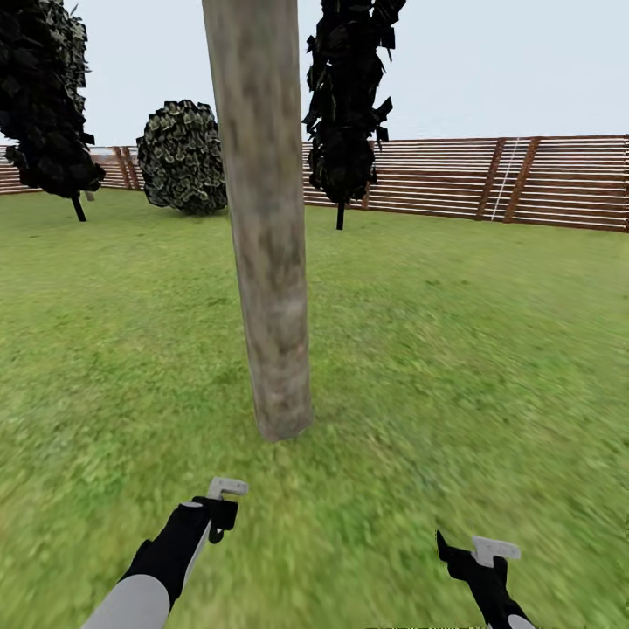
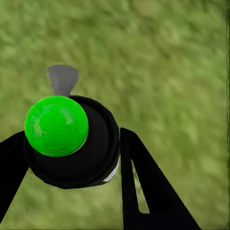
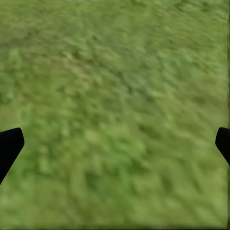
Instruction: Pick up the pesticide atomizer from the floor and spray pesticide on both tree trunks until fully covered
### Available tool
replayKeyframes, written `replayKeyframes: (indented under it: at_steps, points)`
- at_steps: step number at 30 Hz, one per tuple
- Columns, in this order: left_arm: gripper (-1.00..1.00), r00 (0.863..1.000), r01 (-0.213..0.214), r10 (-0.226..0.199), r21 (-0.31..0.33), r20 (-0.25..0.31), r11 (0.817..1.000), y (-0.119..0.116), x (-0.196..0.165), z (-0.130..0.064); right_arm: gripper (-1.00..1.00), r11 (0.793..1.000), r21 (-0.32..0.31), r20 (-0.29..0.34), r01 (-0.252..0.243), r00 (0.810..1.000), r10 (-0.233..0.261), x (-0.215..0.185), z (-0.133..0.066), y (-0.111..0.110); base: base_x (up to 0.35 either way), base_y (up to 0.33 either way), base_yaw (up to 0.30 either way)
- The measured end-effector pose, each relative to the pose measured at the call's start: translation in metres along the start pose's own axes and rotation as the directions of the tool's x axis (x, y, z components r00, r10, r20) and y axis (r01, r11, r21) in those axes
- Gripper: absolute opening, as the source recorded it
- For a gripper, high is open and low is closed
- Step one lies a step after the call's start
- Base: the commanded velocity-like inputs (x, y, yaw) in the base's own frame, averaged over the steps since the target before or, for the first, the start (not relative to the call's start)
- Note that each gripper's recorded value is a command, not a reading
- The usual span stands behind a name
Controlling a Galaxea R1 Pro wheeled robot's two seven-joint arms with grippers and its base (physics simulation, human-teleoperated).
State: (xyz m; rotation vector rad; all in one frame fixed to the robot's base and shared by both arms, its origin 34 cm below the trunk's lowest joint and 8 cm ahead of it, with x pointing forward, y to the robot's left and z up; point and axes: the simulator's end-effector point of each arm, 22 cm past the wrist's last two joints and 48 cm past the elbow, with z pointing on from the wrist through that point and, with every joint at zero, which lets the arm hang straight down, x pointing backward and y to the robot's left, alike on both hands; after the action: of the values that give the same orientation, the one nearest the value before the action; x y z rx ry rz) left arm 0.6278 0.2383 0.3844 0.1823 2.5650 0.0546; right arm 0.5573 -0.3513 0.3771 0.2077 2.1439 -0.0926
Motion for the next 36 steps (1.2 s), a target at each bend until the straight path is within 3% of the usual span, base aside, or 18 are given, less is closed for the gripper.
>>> replayKeyframes:
  at_steps: [3, 9, 16, 21, 22, 36]
  points:
    - [-1.0, 1.0, 0.004, -0.004, 0.004, -0.007, 1.0, 0.0, 0.002, 0.0, 1.0, 1.0, -0.001, 0.0, 0.0, 1.0, 0.0, 0.0, 0.0, 0.0, 0.0, 0.0, -0.277]
    - [-1.0, 0.997, 0.02, -0.019, 0.007, -0.074, 1.0, 0.0, 0.009, -0.002, 1.0, 1.0, -0.002, -0.001, 0.001, 1.0, -0.001, 0.0, 0.0, 0.0, 0.118, 0.0, -0.213]
    - [-1.0, 0.993, 0.053, -0.039, 0.126, -0.115, 0.991, -0.024, 0.009, -0.005, 1.0, 1.0, -0.004, 0.001, 0.003, 1.0, -0.003, -0.001, 0.0, 0.0, 0.292, 0.04, -0.018]
    - [-1.0, 0.986, 0.072, -0.05, 0.134, -0.156, 0.988, -0.024, 0.01, -0.009, 1.0, 1.0, -0.006, 0.001, 0.003, 1.0, -0.003, 0.0, 0.0, 0.001, 0.143, 0.021, -0.001]
    - [-1.0, 0.979, 0.087, -0.059, 0.139, -0.195, 0.986, -0.028, 0.021, -0.011, 1.0, 1.0, -0.01, -0.025, -0.002, 1.0, 0.001, 0.011, -0.002, 0.004, 0.094, 0.0, 0.0]
    - [-1.0, 0.981, 0.084, -0.057, 0.136, -0.186, 0.987, -0.026, 0.019, -0.011, 1.0, 1.0, -0.01, -0.025, -0.002, 1.0, 0.002, 0.012, -0.002, 0.004, 0.048, 0.0, 0.0]
